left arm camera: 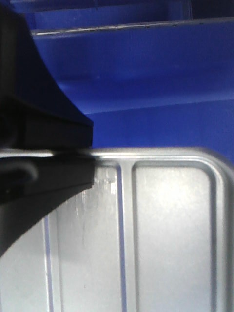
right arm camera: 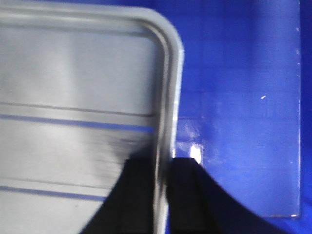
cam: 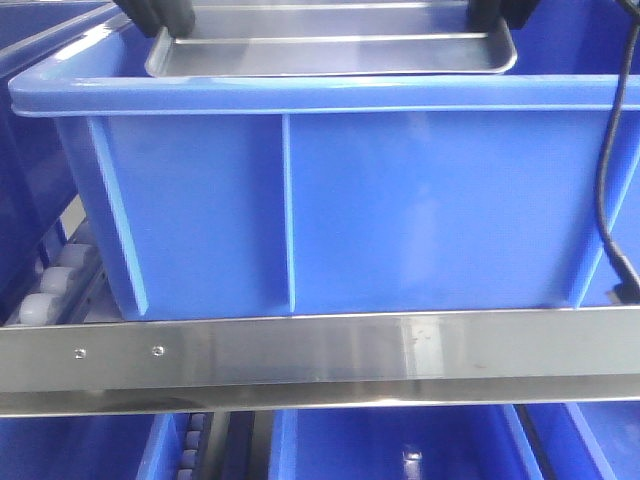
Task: Grab silver tray and place in blue box
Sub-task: 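Lower the tray with both grippers into the blue bin, then open both grippers and lift them out of the bin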
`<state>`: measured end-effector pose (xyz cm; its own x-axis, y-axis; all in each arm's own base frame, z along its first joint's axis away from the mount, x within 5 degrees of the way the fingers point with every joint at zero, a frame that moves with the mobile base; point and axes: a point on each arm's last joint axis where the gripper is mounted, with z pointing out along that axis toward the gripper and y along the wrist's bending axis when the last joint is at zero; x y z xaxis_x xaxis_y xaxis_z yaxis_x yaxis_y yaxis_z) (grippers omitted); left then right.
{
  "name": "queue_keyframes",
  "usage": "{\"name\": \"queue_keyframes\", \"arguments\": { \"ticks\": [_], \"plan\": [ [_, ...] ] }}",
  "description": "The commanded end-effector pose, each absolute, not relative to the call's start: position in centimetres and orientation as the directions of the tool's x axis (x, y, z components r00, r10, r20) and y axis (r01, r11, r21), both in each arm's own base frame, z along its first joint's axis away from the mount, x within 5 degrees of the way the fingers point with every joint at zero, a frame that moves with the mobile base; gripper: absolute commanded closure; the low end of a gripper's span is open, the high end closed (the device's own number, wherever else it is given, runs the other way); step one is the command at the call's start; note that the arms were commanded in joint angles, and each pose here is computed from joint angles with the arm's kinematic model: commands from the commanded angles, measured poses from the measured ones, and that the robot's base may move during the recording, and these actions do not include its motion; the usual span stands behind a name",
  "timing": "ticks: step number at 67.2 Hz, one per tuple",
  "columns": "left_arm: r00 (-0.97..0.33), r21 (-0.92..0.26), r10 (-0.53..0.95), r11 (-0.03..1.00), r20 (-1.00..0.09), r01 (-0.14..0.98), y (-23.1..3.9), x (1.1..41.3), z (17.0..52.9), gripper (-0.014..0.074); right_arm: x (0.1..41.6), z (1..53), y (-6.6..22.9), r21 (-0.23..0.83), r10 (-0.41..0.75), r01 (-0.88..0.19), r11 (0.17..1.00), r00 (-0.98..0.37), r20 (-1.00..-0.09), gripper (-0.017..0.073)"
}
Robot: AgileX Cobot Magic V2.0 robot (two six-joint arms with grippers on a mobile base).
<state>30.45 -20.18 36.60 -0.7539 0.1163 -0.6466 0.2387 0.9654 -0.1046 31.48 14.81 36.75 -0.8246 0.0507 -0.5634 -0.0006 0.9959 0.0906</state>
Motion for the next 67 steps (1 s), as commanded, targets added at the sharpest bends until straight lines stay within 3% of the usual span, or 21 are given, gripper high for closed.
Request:
{"name": "queue_keyframes", "arguments": {
  "ticks": [1, 7, 16, 27, 32, 67],
  "plan": [
    [-0.663, -0.291, -0.007, 0.902, -0.748, 0.319, -21.6, 29.3, 40.5, 0.0588, 30.7, 40.3, 16.6, 0.292, 0.122, -0.107, 0.95, -0.735, -0.667, 0.0166],
    [-0.673, -0.286, 0.0, 0.905, -0.74, 0.314, -21.6, 29.2, 40.4, 0.0587, 30.7, 40.3, 16.6, 0.291, 0.121, -0.106, 0.951, -0.736, -0.666, 0.0102],
    [-0.705, -0.262, 0.03, 0.916, -0.709, 0.303, -21.5, 29.2, 39.7, 0.0568, 30.7, 40.3, 16.6, 0.292, 0.122, -0.107, 0.95, -0.735, -0.667, 0.0097],
    [-0.714, -0.257, 0.036, 0.919, -0.699, 0.299, -21.6, 29.4, 39.3, 0.0277, 30.7, 40.3, 16.6, 0.292, 0.122, -0.107, 0.95, -0.735, -0.667, 0.01],
    [-0.709, -0.246, 0.042, 0.922, -0.704, 0.299, -21.5, 29.4, 39.3, 0.0216, 30.7, 40.3, 16.5, 0.281, 0.116, -0.105, 0.954, -0.734, -0.669, 0.01],
    [-0.702, -0.225, 0.01, 0.944, -0.712, 0.241, -19.9, 30.5, 39.4, 0.0225, 31.5, 40.2, 14.3, 0.22, 0.122, -0.039, 0.975, -0.729, -0.673, 0.01]
  ]
}}
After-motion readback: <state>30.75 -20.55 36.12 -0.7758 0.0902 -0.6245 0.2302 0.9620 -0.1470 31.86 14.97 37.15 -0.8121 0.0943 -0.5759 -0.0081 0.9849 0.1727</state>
